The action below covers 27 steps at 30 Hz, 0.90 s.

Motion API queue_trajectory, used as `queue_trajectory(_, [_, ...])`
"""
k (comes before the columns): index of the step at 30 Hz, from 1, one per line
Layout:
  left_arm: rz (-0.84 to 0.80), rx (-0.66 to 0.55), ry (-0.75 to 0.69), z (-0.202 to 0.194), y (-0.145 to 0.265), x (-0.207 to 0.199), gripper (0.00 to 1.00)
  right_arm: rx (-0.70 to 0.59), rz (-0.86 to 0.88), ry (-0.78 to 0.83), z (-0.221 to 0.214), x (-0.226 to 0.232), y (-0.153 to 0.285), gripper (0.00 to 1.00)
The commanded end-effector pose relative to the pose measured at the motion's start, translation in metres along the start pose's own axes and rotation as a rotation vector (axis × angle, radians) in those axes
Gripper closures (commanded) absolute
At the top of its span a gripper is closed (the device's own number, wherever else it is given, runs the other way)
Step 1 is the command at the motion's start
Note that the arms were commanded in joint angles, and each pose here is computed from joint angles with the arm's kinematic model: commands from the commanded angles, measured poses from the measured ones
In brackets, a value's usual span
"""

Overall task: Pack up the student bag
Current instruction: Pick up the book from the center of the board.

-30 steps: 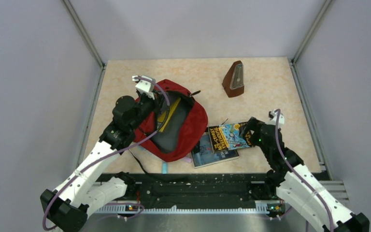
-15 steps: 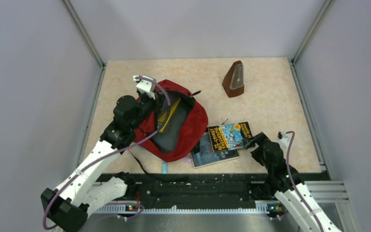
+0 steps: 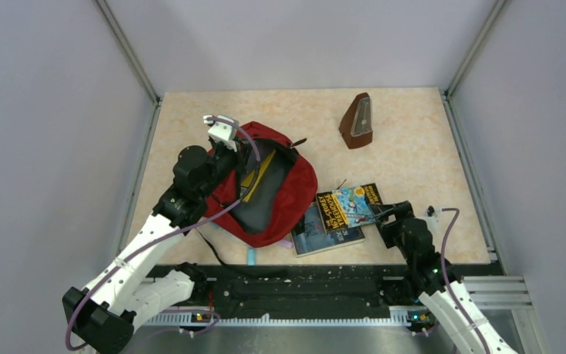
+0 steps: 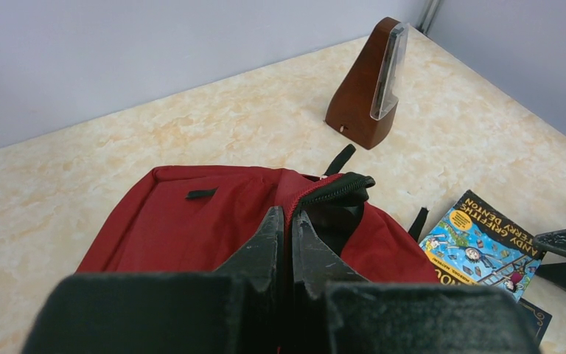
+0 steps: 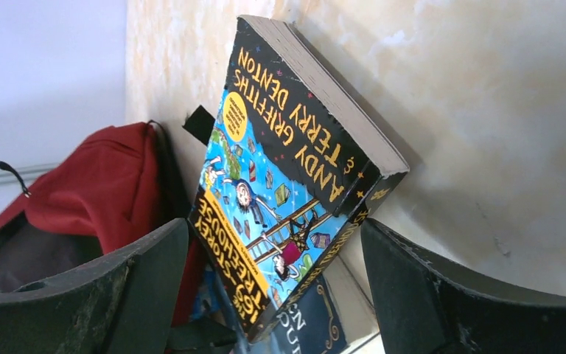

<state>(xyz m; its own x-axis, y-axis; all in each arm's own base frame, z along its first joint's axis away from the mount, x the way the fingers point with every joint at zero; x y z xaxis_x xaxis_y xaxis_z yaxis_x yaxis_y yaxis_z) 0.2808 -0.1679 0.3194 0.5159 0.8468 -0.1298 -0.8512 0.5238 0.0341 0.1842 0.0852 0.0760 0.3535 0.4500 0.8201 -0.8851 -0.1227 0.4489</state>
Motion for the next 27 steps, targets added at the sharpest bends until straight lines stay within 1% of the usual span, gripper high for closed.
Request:
queue_trajectory(1, [-0.017,-0.093,-0.008,0.025,0.005,-0.004,1.00,0.015,-0.081,-0.064,-0.014,-0.038,-0.016,0.16])
queue_trajectory(4, [-0.014,-0.093,-0.009,0.025,0.005,-0.004,1.00,0.004,-0.090,-0.061,-0.014,-0.040,-0.019,0.16])
queue_trajectory(10, [-0.013,-0.095,-0.012,0.026,0.005,-0.004,1.00,0.014,-0.178,-0.027,-0.014,-0.049,-0.020,0.15])
queue_trajectory(13, [-0.014,-0.096,-0.013,0.026,0.006,-0.004,1.00,0.029,-0.166,-0.033,-0.018,-0.047,-0.024,0.15])
queue_trajectory(16, [-0.010,-0.096,-0.015,0.026,0.005,-0.003,1.00,0.018,-0.154,-0.040,-0.017,-0.045,-0.029,0.15])
queue_trajectory(19, [-0.008,-0.095,-0.016,0.026,0.006,-0.003,1.00,0.009,-0.102,-0.048,-0.017,-0.036,-0.034,0.15])
queue_trajectory(27, [-0.005,-0.096,-0.020,0.026,0.006,-0.002,1.00,-0.056,0.012,-0.008,-0.007,-0.016,-0.044,0.22])
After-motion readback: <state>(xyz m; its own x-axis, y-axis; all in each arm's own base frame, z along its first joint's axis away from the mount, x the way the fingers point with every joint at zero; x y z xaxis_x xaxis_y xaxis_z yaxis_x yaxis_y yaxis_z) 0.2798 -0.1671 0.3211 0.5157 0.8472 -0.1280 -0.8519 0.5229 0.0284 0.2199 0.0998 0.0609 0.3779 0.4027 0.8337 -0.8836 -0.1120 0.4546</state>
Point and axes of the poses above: each gripper's point midway between its finger pads, its own y axis back along the fingers, its own x axis along the line the jaws close on, z = x × y, the point moved 3 cm from there along y, back along the fingers, and after that the axes turned 3 degrees about y, right-handed, at the moved point
